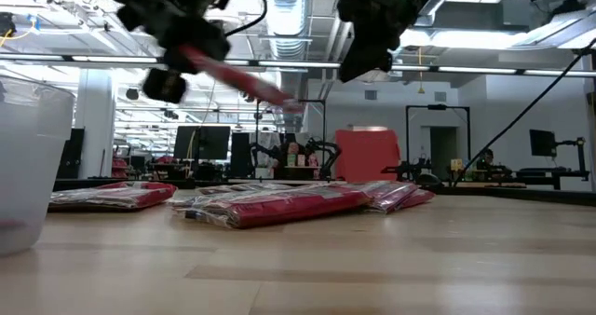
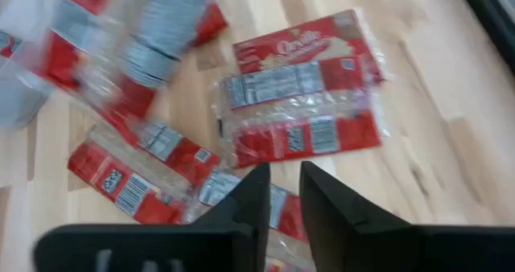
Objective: Sort popcorn bags into baskets
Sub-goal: Put the red popcorn bag into the transparent bin
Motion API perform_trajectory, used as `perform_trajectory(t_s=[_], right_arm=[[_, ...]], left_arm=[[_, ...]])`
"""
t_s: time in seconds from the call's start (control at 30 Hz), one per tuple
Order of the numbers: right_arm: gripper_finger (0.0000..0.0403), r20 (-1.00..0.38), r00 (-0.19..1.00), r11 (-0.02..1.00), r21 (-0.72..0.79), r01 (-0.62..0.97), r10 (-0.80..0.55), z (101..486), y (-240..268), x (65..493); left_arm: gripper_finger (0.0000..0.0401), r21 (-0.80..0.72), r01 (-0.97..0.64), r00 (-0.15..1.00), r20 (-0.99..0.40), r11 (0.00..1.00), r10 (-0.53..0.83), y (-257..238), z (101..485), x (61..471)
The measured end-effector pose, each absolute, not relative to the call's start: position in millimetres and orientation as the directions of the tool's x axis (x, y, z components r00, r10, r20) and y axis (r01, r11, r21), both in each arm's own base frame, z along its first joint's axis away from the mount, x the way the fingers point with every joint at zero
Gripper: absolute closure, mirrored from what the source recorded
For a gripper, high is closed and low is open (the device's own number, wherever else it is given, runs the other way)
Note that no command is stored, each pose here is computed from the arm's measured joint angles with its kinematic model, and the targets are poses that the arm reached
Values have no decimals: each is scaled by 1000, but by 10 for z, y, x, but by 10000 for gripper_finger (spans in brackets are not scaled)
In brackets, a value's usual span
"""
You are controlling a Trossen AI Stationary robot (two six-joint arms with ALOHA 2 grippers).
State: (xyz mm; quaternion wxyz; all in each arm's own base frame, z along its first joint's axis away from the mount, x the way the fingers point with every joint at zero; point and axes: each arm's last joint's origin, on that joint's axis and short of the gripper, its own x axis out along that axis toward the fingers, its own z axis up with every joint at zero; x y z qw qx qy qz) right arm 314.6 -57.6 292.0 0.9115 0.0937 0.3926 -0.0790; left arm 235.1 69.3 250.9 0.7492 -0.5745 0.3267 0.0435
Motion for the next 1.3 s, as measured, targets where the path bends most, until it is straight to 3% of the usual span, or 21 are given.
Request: perform_trajectory(t_s=[0.23,0.47,0.83,1.3], right_arm=[[255,-688,718,963,108,246,-106,3101,-664,3002],[237,-699,704,953,110,283,-128,3041,-768,3029],[255,-695,707,950,120,288,-127,3004,-779,3078],[269,-701,702,945,133,299,-123,2998,-770,3074]], left_arm=[[393,-833,-425,603,-553,356,-574,340,2618,1930],[392,-781,-411,408,-619,470,-671,-69,2664,1621],[391,-627,-270,135,-776,730,-617,-453,2494,1546],[357,-559,-120,-51,-822,820,-567,-620,2193,1759]])
